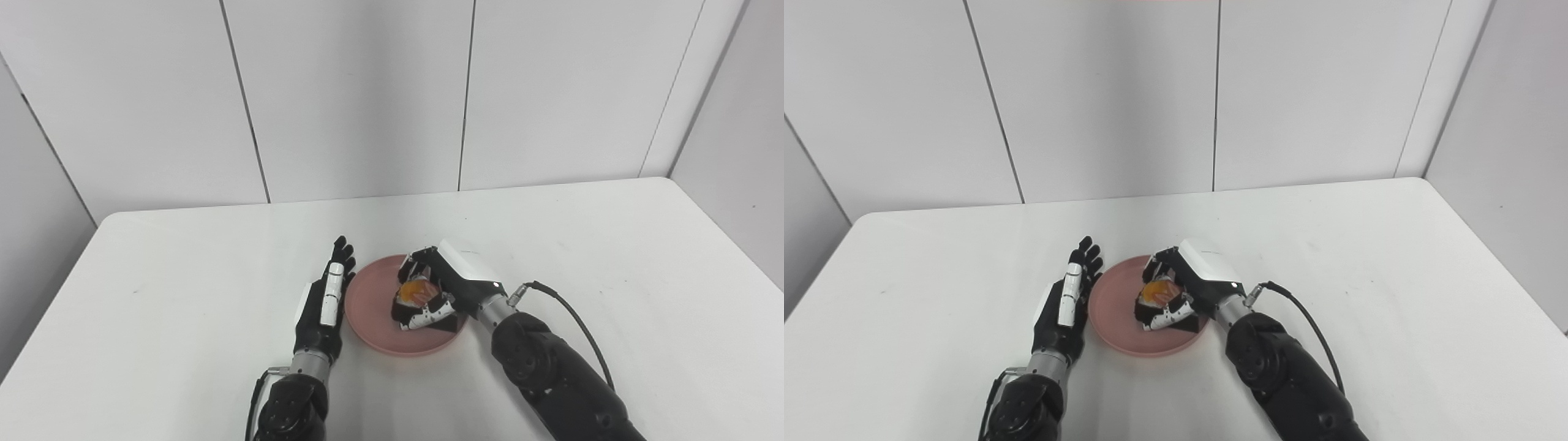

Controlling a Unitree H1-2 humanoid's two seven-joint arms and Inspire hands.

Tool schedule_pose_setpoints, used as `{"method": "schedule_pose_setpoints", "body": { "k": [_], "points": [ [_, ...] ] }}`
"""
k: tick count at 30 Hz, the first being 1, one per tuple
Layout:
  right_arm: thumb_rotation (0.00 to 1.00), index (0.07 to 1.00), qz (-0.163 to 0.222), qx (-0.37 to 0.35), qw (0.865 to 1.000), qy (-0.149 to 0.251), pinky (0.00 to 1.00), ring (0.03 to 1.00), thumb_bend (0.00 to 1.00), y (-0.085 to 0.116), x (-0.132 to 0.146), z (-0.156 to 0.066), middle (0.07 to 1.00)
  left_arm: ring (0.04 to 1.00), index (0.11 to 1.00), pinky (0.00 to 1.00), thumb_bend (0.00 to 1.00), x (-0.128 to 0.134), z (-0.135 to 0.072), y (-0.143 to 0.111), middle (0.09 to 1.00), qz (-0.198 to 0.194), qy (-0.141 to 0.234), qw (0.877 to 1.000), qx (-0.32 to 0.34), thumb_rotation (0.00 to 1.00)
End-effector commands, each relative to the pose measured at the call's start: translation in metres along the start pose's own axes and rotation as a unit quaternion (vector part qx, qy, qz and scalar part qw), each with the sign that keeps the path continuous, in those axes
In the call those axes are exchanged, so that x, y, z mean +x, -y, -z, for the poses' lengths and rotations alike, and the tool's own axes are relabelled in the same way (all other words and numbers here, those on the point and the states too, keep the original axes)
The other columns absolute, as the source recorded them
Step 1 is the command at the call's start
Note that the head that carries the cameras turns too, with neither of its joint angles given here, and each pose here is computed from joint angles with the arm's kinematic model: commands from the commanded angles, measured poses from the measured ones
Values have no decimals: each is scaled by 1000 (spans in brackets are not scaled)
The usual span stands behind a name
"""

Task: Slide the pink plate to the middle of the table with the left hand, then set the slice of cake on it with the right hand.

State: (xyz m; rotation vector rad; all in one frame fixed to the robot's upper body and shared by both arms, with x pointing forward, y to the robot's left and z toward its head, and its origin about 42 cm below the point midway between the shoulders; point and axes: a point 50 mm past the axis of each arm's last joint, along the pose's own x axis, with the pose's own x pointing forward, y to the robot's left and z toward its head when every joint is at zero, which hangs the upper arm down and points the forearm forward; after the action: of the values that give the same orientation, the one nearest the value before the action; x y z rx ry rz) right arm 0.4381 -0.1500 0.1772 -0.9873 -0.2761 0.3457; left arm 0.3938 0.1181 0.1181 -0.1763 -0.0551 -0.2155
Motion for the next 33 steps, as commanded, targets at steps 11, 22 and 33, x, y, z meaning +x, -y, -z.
{"method": "schedule_pose_setpoints", "body": {
  "k": [11, 22, 33],
  "points": [
    [146, 501, 23, -32, 997, 68, 620, 712, 496, 13, 7, -16, 738, 1000, 1000, 1000, 626, -4, 3, 5, 1000, 9, -11, 1000, -7, 1000],
    [693, 982, -3, 1, 994, 105, 869, 923, 610, 13, -7, -15, 936, 1000, 1000, 1000, 629, -4, 3, 3, 1000, 7, -8, 1000, 0, 1000],
    [829, 1000, 51, 95, 989, 106, 915, 1000, 658, 14, -36, -1, 1000, 1000, 1000, 1000, 628, -5, 2, -2, 1000, 4, -9, 1000, -9, 1000]
  ]
}}
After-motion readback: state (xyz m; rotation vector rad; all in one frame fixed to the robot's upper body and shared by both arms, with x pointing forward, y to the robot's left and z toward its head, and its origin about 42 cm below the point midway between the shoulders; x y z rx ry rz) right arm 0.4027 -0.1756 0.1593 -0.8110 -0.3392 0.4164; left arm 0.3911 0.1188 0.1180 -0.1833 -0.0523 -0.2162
